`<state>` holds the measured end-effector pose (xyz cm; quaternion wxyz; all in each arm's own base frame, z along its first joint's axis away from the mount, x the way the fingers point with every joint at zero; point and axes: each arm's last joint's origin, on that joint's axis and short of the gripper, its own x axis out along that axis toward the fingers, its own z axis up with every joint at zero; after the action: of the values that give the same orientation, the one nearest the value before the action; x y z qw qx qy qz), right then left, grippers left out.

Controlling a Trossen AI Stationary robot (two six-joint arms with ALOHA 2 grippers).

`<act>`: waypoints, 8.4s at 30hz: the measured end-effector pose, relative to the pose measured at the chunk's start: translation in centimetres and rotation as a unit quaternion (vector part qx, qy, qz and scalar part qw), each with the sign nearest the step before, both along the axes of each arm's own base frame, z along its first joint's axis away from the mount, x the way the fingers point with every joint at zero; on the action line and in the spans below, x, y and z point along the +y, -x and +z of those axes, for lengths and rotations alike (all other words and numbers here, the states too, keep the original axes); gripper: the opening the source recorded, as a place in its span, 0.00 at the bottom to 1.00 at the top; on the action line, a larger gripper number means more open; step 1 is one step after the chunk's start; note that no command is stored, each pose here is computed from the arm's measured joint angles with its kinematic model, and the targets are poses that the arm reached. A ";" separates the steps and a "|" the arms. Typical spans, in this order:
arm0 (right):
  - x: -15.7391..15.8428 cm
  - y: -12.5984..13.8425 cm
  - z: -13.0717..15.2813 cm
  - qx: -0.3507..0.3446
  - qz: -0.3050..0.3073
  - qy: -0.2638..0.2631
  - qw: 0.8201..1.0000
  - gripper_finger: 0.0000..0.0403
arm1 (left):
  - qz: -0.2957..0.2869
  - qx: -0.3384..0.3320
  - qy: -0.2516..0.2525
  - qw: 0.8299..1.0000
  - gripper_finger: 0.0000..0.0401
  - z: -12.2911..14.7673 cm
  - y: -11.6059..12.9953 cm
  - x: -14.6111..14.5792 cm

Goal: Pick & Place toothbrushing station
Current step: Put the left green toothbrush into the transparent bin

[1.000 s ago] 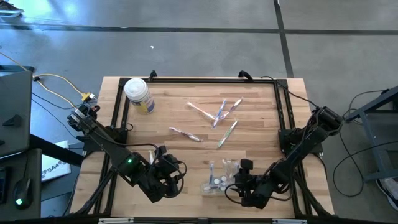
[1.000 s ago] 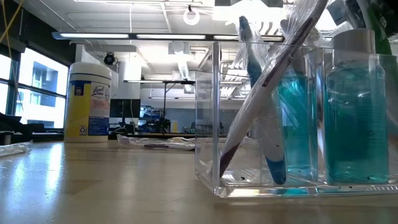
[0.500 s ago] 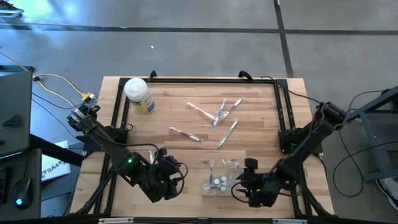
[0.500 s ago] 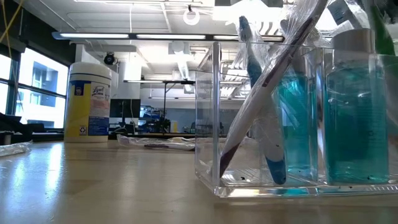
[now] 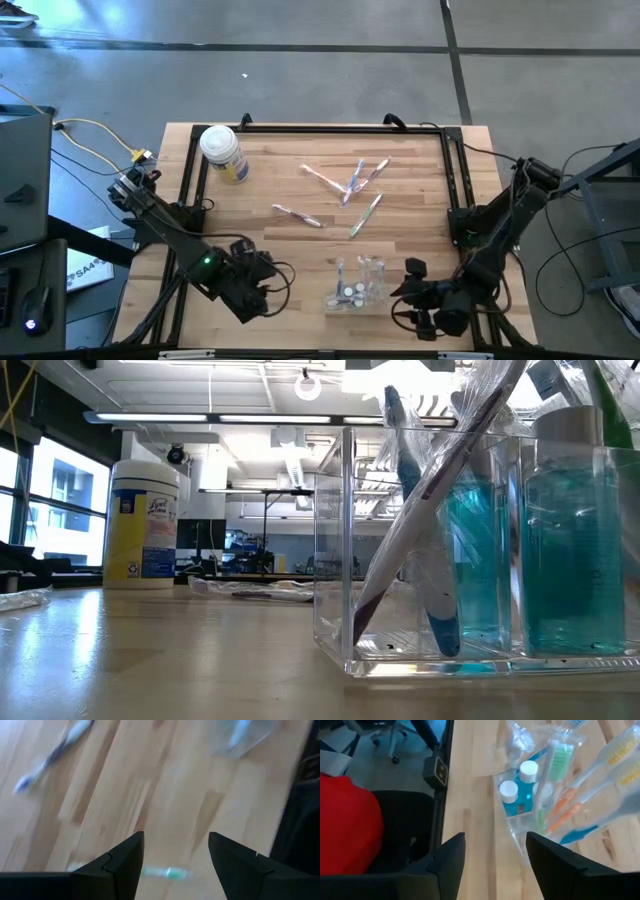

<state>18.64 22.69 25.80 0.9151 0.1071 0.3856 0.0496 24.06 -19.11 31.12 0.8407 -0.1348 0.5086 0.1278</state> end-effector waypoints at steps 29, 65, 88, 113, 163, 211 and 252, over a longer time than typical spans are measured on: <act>1.1 0.9 0.2 0.003 -0.018 -0.059 0.998 0.50 | -0.244 0.277 -0.182 0.911 0.55 -7.9 0.9 -3.3; 0.8 0.5 0.1 -0.009 -0.023 -0.038 0.999 0.50 | -0.398 0.284 -0.100 0.867 0.55 -15.3 1.7 2.6; 0.2 -0.2 0.1 -0.007 -0.037 -0.041 0.998 0.50 | -0.410 0.306 -0.156 0.845 0.55 -13.9 1.6 2.9; 0.2 -0.3 0.1 -0.007 -0.041 -0.044 0.998 0.50 | -0.477 0.245 -0.125 0.835 0.55 -12.9 -0.9 3.2; 0.4 -2.9 2.1 -0.094 -0.076 -0.169 0.978 0.50 | -0.516 0.224 -0.134 0.816 0.55 -12.9 -1.2 3.0; 1.0 -2.6 2.5 -0.114 -0.053 -0.171 0.977 0.50 | -0.525 0.193 -0.083 0.825 0.02 -18.3 0.8 4.0; 3.9 1.2 2.0 -0.124 0.192 -0.027 0.973 0.50 | -0.060 -0.334 -0.192 0.921 0.01 -0.4 -1.7 -8.8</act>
<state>17.41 26.55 27.84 0.9260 0.0489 0.2806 0.2478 25.74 -27.86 30.68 0.9776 0.0246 0.1712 0.1199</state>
